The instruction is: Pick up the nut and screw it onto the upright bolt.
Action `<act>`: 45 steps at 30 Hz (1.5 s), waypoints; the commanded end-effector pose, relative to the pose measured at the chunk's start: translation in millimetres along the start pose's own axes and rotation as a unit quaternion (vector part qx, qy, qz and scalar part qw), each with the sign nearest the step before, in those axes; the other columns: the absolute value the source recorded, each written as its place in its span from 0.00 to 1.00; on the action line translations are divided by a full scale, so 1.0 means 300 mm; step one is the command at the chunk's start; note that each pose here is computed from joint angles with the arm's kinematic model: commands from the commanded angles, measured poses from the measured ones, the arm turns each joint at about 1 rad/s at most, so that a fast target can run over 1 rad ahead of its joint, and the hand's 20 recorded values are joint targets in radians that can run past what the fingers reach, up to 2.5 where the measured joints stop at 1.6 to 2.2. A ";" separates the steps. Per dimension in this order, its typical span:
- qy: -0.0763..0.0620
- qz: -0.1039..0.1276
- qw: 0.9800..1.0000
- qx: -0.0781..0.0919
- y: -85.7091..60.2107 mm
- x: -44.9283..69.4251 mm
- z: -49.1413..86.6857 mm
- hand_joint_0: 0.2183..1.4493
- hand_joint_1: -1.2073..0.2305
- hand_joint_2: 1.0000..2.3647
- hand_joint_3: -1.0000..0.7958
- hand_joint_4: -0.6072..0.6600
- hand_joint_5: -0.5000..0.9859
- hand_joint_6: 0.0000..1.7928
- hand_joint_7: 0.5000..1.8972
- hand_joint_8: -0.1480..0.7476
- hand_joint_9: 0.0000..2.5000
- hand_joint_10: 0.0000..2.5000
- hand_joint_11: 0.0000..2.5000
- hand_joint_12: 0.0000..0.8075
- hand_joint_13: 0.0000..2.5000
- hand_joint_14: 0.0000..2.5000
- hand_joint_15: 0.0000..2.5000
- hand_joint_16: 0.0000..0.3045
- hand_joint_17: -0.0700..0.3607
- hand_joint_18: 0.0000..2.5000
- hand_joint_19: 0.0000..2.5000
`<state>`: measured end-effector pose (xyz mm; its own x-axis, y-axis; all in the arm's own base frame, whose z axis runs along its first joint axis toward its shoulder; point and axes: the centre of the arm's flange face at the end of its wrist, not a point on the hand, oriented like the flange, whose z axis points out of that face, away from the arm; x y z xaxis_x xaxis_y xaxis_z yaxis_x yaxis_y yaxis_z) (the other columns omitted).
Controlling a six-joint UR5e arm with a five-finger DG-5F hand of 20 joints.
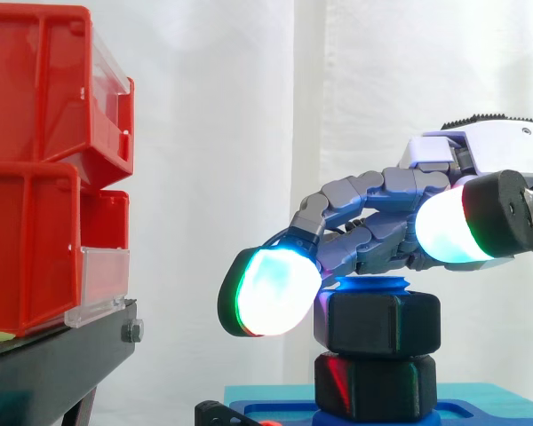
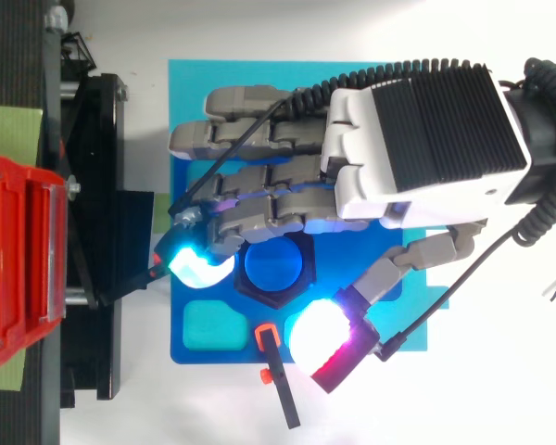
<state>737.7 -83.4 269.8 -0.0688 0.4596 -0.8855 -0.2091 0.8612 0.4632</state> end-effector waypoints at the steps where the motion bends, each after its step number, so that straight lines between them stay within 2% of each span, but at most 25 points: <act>1: 0.000 0.000 1.000 0.000 0.000 0.001 0.000 0.19 0.60 0.00 0.28 0.58 0.23 0.28 0.16 0.41 0.17 0.00 0.00 0.44 0.04 0.00 0.00 0.17 0.44 0.00 0.00; 6: -0.001 -0.001 1.000 0.000 -0.016 -0.008 -0.007 0.19 0.61 0.00 0.28 0.59 0.24 0.28 0.19 0.42 0.19 0.00 0.00 0.44 0.06 0.00 0.00 0.17 0.43 0.00 0.00; 11: -0.001 -0.002 1.000 -0.001 -0.029 -0.016 -0.013 0.19 0.61 0.00 0.28 0.64 0.27 0.28 0.27 0.43 0.22 0.00 0.00 0.44 0.09 0.00 0.00 0.16 0.42 0.00 0.00; 18: -0.007 -0.003 1.000 -0.002 -0.075 -0.045 -0.032 0.20 0.60 0.00 0.28 0.66 0.31 0.28 0.39 0.45 0.27 0.00 0.00 0.43 0.13 0.00 0.00 0.14 0.38 0.00 0.00; 22: -0.007 -0.004 1.000 -0.004 -0.100 -0.060 -0.045 0.21 0.59 0.00 0.28 0.62 0.34 0.28 0.51 0.44 0.32 0.00 0.00 0.40 0.17 0.00 0.00 0.13 0.37 0.00 0.00; 24: -0.007 -0.004 1.000 -0.006 -0.115 -0.068 -0.053 0.22 0.59 0.00 0.28 0.59 0.36 0.28 0.54 0.43 0.36 0.00 0.00 0.39 0.19 0.00 0.00 0.12 0.36 0.03 0.00; 28: -0.003 -0.005 1.000 -0.008 -0.129 -0.074 -0.063 0.22 0.59 0.00 0.28 0.56 0.38 0.28 0.56 0.40 0.44 0.00 0.00 0.37 0.25 0.00 0.00 0.11 0.33 0.10 0.00; 32: -0.005 -0.005 1.000 -0.007 -0.137 -0.086 -0.069 0.22 0.59 0.00 0.28 0.53 0.40 0.28 0.58 0.30 0.51 0.00 0.00 0.32 0.30 0.00 0.00 0.10 0.32 0.17 0.02; 38: -0.004 -0.005 1.000 -0.009 -0.142 -0.088 -0.072 0.23 0.58 0.00 0.28 0.51 0.41 0.28 0.61 0.26 0.62 0.00 0.00 0.28 0.36 0.00 0.00 0.08 0.29 0.25 0.05; 42: -0.004 -0.005 1.000 -0.010 -0.139 -0.091 -0.070 0.23 0.58 0.00 0.28 0.50 0.41 0.28 0.62 0.27 0.63 0.00 0.00 0.28 0.37 0.00 0.00 0.08 0.29 0.26 0.06; 45: -0.012 -0.008 1.000 -0.016 -0.126 -0.131 -0.052 0.22 0.59 0.00 0.28 0.55 0.37 0.28 0.53 0.31 0.58 0.00 0.02 0.31 0.34 0.00 0.01 0.09 0.31 0.22 0.06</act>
<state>729.5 -137.3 277.8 -0.0522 0.4524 -0.8903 -0.2328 0.8614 0.4514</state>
